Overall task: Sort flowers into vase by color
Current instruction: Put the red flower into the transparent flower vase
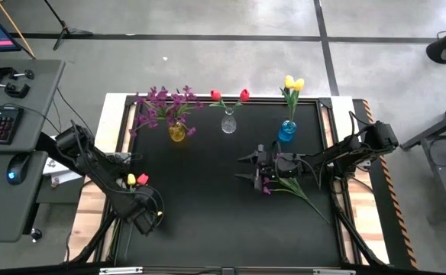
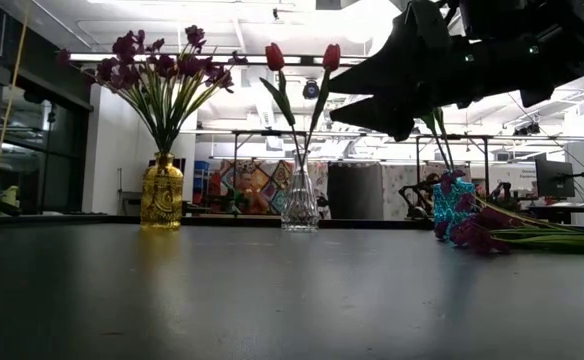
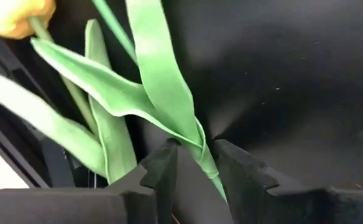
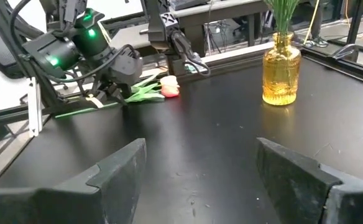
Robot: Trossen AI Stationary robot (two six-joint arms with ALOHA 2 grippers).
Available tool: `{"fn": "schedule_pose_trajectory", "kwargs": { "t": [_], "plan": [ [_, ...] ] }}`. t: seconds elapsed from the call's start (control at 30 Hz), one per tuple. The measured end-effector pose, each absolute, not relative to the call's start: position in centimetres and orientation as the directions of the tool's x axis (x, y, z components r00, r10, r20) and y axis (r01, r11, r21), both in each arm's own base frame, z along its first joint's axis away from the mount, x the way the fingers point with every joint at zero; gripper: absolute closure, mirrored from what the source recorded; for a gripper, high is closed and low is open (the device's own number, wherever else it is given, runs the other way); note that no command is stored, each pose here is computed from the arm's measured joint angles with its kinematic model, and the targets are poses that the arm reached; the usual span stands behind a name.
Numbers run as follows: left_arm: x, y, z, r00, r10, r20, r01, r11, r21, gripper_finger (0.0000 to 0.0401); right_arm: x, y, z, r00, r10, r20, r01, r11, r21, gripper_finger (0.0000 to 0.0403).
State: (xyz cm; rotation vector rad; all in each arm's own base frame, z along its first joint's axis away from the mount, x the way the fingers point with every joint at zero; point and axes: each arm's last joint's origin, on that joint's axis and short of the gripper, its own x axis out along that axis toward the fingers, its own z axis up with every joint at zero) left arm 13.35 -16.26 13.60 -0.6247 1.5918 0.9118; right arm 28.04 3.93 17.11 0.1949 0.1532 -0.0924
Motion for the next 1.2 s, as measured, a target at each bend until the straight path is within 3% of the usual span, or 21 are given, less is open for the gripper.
{"fn": "schedule_pose_trajectory", "kwargs": {
  "t": [0.2,0.4,0.57,0.7,0.87,1.07,1.2],
  "plan": [
    [14.0,-15.7,13.7,-0.189,0.095,-0.977,-0.778,0.593,0.208,0.0318,28.0,3.9,17.1,0.984,-0.078,-0.16,0.108,0.977,0.184,0.0116],
    [14.2,-15.5,13.8,-0.14,0.148,-0.979,-0.755,0.624,0.202,0.039,28.0,3.9,17.1,0.984,-0.079,-0.159,0.108,0.977,0.184,0.0116],
    [15.0,-15.9,15.9,-0.044,0.262,-0.964,-0.702,0.679,0.216,0.0395,28.1,3.9,17.4,0.988,-0.079,-0.134,0.103,0.976,0.19,0.0116],
    [16.5,-16.5,18.6,0.204,0.31,-0.928,-0.62,0.775,0.122,0.0398,28.1,3.9,17.9,0.994,-0.076,-0.078,0.089,0.979,0.185,0.0116],
    [18.9,-17.4,20.2,0.602,0.333,-0.726,-0.429,0.901,0.058,0.04,28.2,4.2,19.1,0.999,-0.012,0.039,0.005,0.984,0.181,0.0116],
    [23.7,-17.2,18.8,0.843,0.131,-0.521,-0.178,0.983,-0.041,0.04,27.7,4.2,20.6,0.994,0.028,0.106,-0.048,0.981,0.187,0.0116],
    [26.2,-15.5,19.6,0.955,0.09,-0.283,-0.083,0.996,0.037,0.0401,27.0,4.2,22.1,0.985,0.069,0.157,-0.095,0.982,0.164,0.0116]
  ]
}}
